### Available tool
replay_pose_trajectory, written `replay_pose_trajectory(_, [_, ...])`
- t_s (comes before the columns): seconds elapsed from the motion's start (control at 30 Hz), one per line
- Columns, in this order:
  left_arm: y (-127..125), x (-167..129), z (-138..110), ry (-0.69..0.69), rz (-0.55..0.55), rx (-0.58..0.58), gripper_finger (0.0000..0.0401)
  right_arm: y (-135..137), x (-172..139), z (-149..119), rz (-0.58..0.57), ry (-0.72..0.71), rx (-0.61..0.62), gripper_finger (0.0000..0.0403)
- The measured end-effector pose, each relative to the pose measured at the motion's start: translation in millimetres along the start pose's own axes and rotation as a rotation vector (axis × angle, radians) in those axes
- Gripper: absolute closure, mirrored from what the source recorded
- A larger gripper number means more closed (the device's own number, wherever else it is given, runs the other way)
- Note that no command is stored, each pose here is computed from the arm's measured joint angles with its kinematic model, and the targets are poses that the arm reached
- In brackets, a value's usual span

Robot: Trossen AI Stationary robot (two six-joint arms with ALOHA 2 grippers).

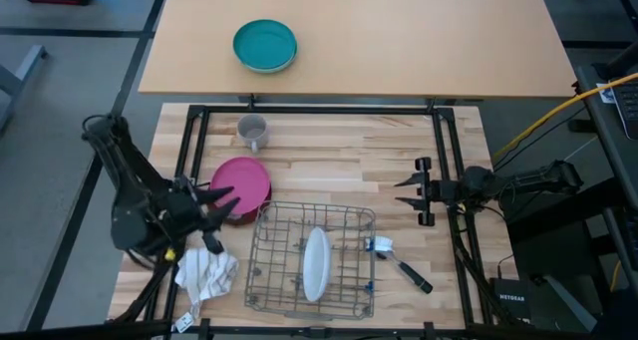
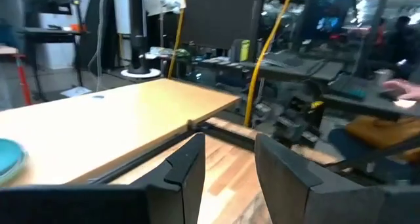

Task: Sort dishes
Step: Put the pink plate into the dish rack

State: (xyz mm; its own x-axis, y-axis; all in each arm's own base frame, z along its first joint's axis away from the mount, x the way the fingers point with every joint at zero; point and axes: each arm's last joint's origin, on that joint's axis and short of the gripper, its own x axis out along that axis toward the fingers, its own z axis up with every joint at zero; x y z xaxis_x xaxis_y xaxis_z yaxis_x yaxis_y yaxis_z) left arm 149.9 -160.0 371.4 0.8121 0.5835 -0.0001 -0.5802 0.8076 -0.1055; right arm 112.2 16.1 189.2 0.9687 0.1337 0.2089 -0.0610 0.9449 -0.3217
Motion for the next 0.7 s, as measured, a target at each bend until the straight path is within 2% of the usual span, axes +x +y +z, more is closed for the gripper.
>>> replay_pose_trajectory(0.23, [35.0, 8.3, -21.0, -0.004, 0.042, 0.053, 0.0277, 2.1, -0.2, -6.0, 0.021, 0.064, 0.038, 0.0249])
replay_pose_trajectory(0.4, [67.9, 13.7, -45.1, 0.043, 0.028, 0.018, 0.0277, 3.6, -0.6, -10.3, 0.034, 0.109, 0.06, 0.0249])
replay_pose_trajectory(0.47, [80.6, 16.4, -57.0, 0.153, -0.014, -0.019, 0.0277, 4.2, -0.9, -12.1, 0.039, 0.128, 0.075, 0.0249])
replay_pose_trajectory(0.53, [92.0, 19.0, -70.6, 0.323, -0.025, -0.055, 0.0277, 5.1, -1.3, -14.7, 0.047, 0.156, 0.092, 0.0248])
replay_pose_trajectory(0.6, [100.2, 20.5, -84.7, 0.512, 0.003, -0.098, 0.0277, 5.9, -1.7, -16.9, 0.053, 0.18, 0.101, 0.0249])
replay_pose_trajectory(0.7, [105.5, 21.0, -106.2, 0.738, 0.048, -0.093, 0.0277, 6.9, -2.3, -19.9, 0.062, 0.212, 0.102, 0.0249])
